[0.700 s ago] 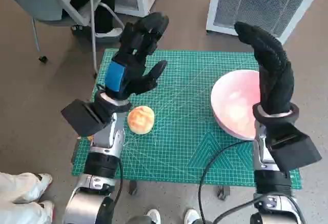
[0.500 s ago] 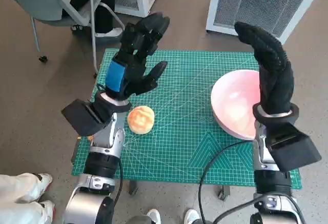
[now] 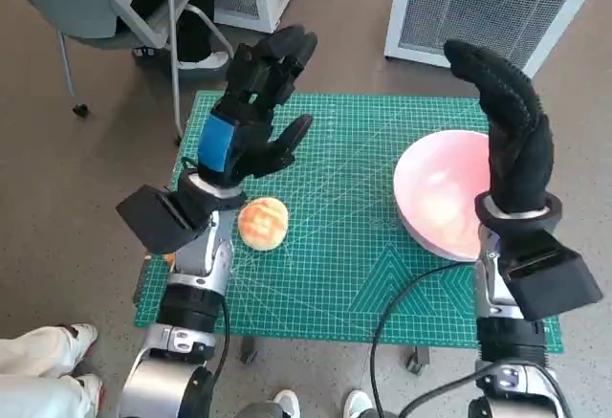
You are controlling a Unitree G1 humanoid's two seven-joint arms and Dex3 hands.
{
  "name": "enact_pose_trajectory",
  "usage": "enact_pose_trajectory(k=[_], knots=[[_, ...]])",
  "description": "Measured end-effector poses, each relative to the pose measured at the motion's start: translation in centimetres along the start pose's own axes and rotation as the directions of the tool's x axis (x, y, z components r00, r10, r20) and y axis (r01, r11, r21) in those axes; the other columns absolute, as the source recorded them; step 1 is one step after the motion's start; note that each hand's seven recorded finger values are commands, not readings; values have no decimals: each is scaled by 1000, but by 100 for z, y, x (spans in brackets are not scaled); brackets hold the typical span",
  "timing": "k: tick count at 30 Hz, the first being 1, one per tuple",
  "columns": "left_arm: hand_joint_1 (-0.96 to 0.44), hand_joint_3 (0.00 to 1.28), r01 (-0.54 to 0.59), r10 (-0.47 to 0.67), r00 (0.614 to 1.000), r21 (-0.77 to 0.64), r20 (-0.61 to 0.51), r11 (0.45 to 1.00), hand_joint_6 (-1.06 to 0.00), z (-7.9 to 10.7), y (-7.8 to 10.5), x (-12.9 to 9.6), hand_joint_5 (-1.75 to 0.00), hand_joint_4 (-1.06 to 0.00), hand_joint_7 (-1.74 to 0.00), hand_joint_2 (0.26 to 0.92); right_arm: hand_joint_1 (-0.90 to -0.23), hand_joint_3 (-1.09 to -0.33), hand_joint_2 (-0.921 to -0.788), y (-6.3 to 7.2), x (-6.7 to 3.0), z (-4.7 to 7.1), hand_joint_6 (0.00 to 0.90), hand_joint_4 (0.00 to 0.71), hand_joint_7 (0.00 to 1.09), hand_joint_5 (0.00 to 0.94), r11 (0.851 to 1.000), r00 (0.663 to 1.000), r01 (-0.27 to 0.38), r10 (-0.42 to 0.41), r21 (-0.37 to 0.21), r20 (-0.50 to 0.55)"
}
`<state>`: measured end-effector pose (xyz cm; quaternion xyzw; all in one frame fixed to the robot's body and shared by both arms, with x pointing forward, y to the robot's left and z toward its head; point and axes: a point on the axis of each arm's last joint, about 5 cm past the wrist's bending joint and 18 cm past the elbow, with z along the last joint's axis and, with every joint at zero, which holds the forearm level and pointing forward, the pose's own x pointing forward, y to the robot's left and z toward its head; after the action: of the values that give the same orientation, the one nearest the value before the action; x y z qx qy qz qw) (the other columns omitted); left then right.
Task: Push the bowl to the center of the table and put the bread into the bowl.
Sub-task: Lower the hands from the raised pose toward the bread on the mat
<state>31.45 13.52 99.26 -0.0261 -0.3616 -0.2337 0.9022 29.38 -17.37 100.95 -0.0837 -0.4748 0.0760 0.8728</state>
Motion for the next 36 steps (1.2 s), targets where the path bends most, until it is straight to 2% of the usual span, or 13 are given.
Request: enact_pose_trajectory(k=[7, 12, 18, 21, 23, 28, 32, 36], knots=[[-326, 493, 0, 0, 1000, -3, 1, 1000, 1, -3, -8, 2, -161, -159, -731, 918, -586, -756, -921, -21, -7, 3, 29, 277, 661, 1, 1000, 1000, -2, 2, -13, 4], [-325, 491, -1, 1, 1000, -4, 2, 1000, 1, -5, -11, 3, -165, -157, -730, 919, -582, -751, -921, -95, -31, 4, 38, 280, 649, 2, 1000, 1000, 12, -12, -28, 6], [-321, 488, -6, 6, 1000, -4, 3, 1000, 1, -2, -5, 0, -170, -155, -732, 920, -573, -736, -921, -352, -139, -35, 94, 287, 553, 2, 994, 997, 78, -80, -71, -17], [-317, 489, -11, 11, 1000, -3, 5, 1000, 1, 1, 3, -2, -173, -153, -733, 920, -574, -731, -921, -491, -220, -61, 115, 288, 508, 2, 987, 992, 119, -123, -109, -35], [-312, 492, -13, 13, 1000, -4, 6, 1000, 1, 1, 5, -3, -176, -151, -732, 920, -578, -738, -921, -586, -290, -87, 114, 280, 486, 0, 978, 984, 161, -169, -134, -57], [-311, 496, -27, 27, 1000, -6, 10, 1000, 1, 8, 27, -11, -181, -146, -730, 920, -582, -747, -921, -834, -518, -162, 99, 259, 460, 0, 935, 933, 298, -328, -190, -148], [-310, 498, -39, 39, 999, -4, 13, 999, 1, 13, 38, -13, -185, -143, -729, 920, -577, -770, -921, -961, -672, -205, 92, 233, 441, 0, 904, 887, 355, -406, -239, -217], [-309, 500, -46, 46, 999, -4, 15, 999, 1, 17, 35, -10, -188, -140, -727, 920, -560, -791, -921, -1035, -784, -246, 107, 232, 399, 1, 879, 840, 390, -462, -276, -285]])
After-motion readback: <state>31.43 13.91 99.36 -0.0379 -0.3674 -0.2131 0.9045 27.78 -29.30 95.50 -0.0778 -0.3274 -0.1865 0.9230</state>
